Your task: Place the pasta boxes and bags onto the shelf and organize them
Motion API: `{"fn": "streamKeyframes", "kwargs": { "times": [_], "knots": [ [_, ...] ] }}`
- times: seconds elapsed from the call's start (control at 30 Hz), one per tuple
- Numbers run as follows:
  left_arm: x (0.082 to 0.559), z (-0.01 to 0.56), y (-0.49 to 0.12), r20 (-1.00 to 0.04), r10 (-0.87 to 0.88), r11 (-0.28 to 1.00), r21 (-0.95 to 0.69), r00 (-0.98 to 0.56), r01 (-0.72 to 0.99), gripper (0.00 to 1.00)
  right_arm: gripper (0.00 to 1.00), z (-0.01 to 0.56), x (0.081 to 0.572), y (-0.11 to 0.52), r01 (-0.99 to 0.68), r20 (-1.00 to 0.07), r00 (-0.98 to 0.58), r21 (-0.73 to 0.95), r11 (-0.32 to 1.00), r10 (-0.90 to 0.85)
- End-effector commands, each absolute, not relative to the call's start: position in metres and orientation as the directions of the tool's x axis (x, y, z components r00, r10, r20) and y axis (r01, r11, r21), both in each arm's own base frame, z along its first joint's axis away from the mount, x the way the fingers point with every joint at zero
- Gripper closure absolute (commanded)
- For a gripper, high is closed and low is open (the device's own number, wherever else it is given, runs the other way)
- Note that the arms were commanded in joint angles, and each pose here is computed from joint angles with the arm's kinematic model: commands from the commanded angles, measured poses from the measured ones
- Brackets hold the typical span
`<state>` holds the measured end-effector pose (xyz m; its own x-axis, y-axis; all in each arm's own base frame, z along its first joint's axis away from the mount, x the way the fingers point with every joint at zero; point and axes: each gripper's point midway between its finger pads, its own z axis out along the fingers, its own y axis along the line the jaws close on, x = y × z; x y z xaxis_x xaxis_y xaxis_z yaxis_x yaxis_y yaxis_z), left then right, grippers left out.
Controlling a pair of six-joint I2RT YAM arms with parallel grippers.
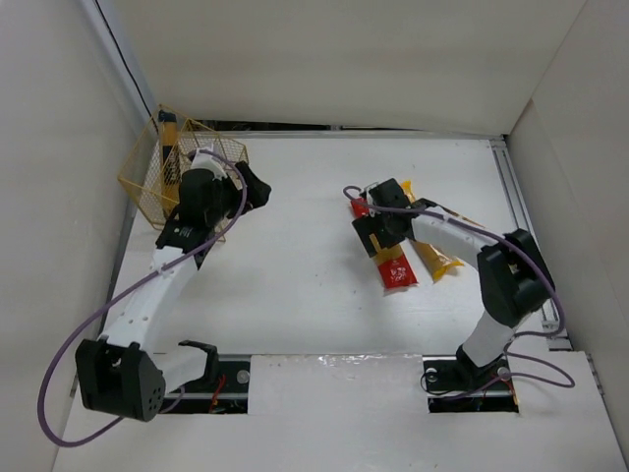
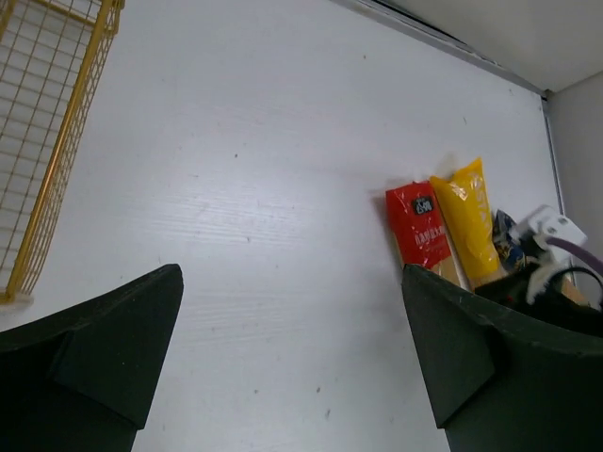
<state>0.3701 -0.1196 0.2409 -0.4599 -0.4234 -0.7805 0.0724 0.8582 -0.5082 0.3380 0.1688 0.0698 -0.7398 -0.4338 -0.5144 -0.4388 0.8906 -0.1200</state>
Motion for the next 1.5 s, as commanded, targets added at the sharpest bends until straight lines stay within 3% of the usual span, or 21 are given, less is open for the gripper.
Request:
{"fn": "streamKeyframes", "kwargs": {
  "times": [0.0, 0.1, 0.2, 0.33, 0.37, 0.5, 0.6, 0.8, 0.93, 1.1, 1.23, 1.47],
  "knots": [
    [0.347, 0.301, -0.113, -0.819, -0.481, 0.827, -0.542, -0.312, 0.149, 0.0, 0.0, 0.06, 0.347, 0.168, -0.446, -0.469, -0.765, -0.11, 0.888, -0.442],
    [0.336, 0.306, -0.105, -0.826, -0.489, 0.833, -0.537, -0.28, 0.13, 0.0, 0.02, 0.044, 0.348, 0.164, -0.434, -0.416, -0.797, -0.108, 0.894, -0.437],
    [0.335, 0.302, -0.1, -0.826, -0.49, 0.84, -0.533, -0.277, 0.102, 0.0, 0.08, 0.043, 0.351, 0.173, -0.448, -0.431, -0.795, -0.057, 0.892, -0.427],
    [0.337, 0.3, -0.104, -0.816, -0.492, 0.833, -0.543, -0.302, 0.108, 0.0, 0.51, 0.037, 0.349, 0.184, -0.495, -0.447, -0.785, 0.036, 0.868, -0.429],
    [0.337, 0.3, -0.105, -0.811, -0.5, 0.829, -0.55, -0.303, 0.105, 0.0, 0.68, 0.037, 0.345, 0.191, -0.521, -0.449, -0.779, 0.075, 0.85, -0.438],
    [0.342, 0.288, -0.124, -0.777, -0.51, 0.79, -0.593, -0.369, 0.156, 0.0, 0.87, 0.072, 0.346, 0.212, -0.593, -0.576, -0.694, 0.118, 0.797, -0.432],
    [0.339, 0.279, -0.158, -0.745, -0.488, 0.726, -0.636, -0.455, 0.262, 0.0, 0.99, 0.128, 0.35, 0.227, -0.636, -0.724, -0.562, 0.068, 0.769, -0.401],
    [0.339, 0.259, -0.231, -0.733, -0.413, 0.728, -0.622, -0.54, 0.287, 0.0, 1.0, 0.24, 0.325, 0.257, -0.664, -0.919, -0.329, 0.061, 0.745, -0.218],
    [0.339, 0.244, -0.275, -0.698, -0.372, 0.729, -0.627, -0.612, 0.273, 0.0, 1.0, 0.273, 0.302, 0.272, -0.707, -0.952, -0.257, 0.067, 0.704, -0.168],
    [0.331, 0.26, -0.319, -0.713, -0.405, 0.69, -0.649, -0.572, 0.321, 0.0, 1.0, 0.285, 0.29, 0.283, -0.743, -0.958, -0.237, 0.071, 0.666, -0.163],
    [0.318, 0.277, -0.318, -0.702, -0.457, 0.627, -0.69, -0.546, 0.363, 0.0, 1.0, 0.293, 0.297, 0.271, -0.689, -0.958, -0.243, 0.059, 0.722, -0.153],
    [0.313, 0.279, -0.29, -0.714, -0.492, 0.67, -0.676, -0.499, 0.306, 0.0, 1.0, 0.306, 0.305, 0.256, -0.636, -0.964, -0.235, 0.057, 0.769, -0.123]
  ]
}}
